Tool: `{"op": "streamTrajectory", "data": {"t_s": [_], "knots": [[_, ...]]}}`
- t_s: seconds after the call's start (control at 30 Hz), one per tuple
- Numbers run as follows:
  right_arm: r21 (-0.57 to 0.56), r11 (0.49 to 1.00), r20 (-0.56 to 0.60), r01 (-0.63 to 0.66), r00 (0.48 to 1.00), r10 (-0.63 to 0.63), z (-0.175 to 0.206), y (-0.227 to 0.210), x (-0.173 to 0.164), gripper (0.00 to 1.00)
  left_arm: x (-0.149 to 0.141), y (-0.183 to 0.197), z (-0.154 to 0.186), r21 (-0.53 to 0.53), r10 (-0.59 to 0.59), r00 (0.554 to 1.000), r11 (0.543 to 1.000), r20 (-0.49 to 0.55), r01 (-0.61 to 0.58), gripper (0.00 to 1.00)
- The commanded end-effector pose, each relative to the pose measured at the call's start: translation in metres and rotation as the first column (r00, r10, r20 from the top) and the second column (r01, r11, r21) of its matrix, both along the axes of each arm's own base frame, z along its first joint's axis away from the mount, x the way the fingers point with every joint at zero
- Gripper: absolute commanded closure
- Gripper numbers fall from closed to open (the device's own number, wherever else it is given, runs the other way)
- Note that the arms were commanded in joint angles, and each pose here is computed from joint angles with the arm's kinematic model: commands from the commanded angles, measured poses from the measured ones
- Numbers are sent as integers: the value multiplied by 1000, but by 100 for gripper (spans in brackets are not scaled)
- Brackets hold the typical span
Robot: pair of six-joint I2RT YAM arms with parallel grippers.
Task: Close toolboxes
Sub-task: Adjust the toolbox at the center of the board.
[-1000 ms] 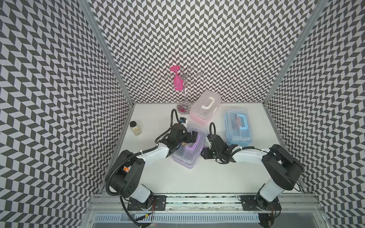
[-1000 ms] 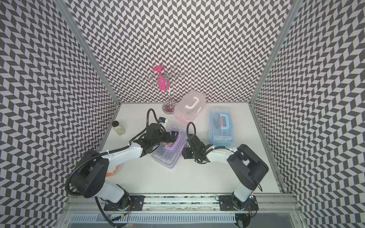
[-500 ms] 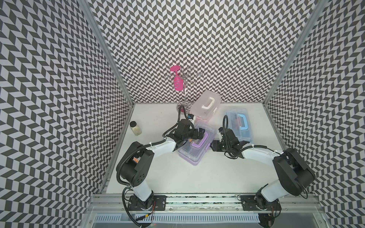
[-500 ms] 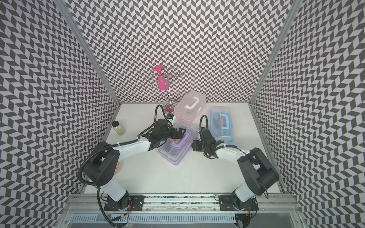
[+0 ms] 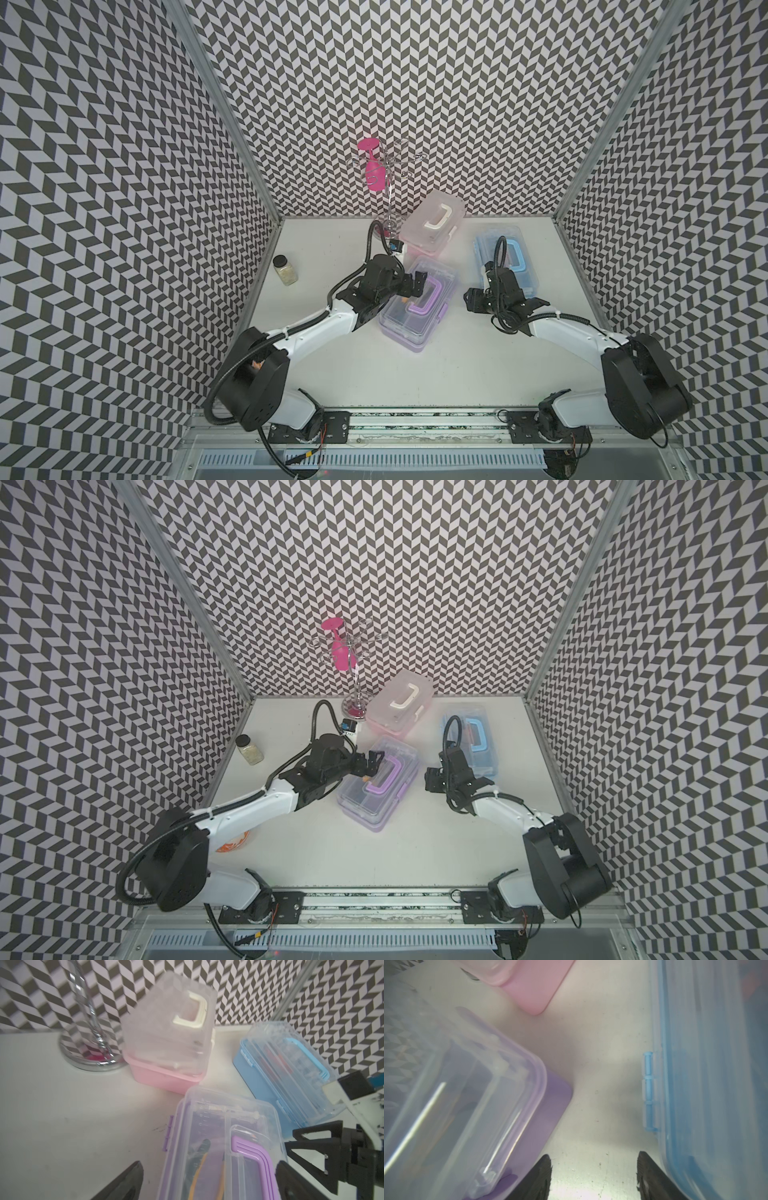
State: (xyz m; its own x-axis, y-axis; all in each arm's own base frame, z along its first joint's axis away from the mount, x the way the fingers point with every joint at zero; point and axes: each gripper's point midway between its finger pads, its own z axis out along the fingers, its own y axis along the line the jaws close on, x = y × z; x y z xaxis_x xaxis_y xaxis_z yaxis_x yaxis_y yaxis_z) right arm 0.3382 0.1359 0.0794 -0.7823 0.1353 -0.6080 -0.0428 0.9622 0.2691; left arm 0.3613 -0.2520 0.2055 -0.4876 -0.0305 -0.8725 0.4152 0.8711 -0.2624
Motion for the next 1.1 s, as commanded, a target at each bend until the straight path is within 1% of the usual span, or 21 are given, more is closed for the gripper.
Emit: {"op": "streamTrajectory", "data": {"t_s": [0.0,0.13,0.23,0.3,0.37,0.43,0.5,0.6,0.67,0.77,0.83,0.87,0.93,1.0,1.03,1.07], "knots": [[-63,996,10,56,998,-56,-3,-23,4,33,6,48,7,29,156,987,987,44,-157,1],[-128,985,32,117,993,-114,-3,-41,10,32,6,96,9,14,285,956,958,68,-286,1],[-201,964,100,175,982,-157,3,-57,20,30,4,135,6,16,395,914,917,94,-398,1],[-242,946,175,217,968,-178,11,-67,29,29,1,161,2,13,468,877,881,112,-472,1],[-260,931,244,256,950,-193,17,-75,36,28,-4,185,-1,2,537,834,841,127,-542,1],[-260,935,271,243,947,-171,27,-74,45,28,-9,208,0,-18,599,788,797,142,-603,1],[-275,927,332,254,930,-157,40,-77,53,28,-15,228,1,-40,654,740,753,159,-657,1],[-292,918,437,269,891,-122,56,-83,61,27,-24,242,5,-52,679,699,724,225,-687,1],[-295,914,512,279,854,-96,64,-88,62,27,-30,251,7,-66,701,662,698,267,-713,1],[-288,920,609,266,792,-39,71,-90,61,27,-33,260,2,-58,709,637,681,302,-730,1],[-298,915,636,273,771,-22,68,-94,60,27,-31,266,-7,-42,715,635,673,294,-738,1],[-295,915,642,275,766,-23,64,-96,61,26,-29,268,-12,-32,713,640,675,286,-737,1],[-315,912,633,262,774,-4,63,-96,66,26,-24,270,-21,-13,703,655,684,279,-729,1],[-295,925,669,241,743,19,71,-94,67,26,-17,271,-24,-7,686,670,700,284,-714,1],[-288,930,681,227,731,32,73,-93,67,26,-12,270,-24,-4,671,689,717,275,-697,1],[-273,935,699,226,714,32,76,-95,67,25,-10,270,-23,-8,660,692,726,292,-688,1]]}}
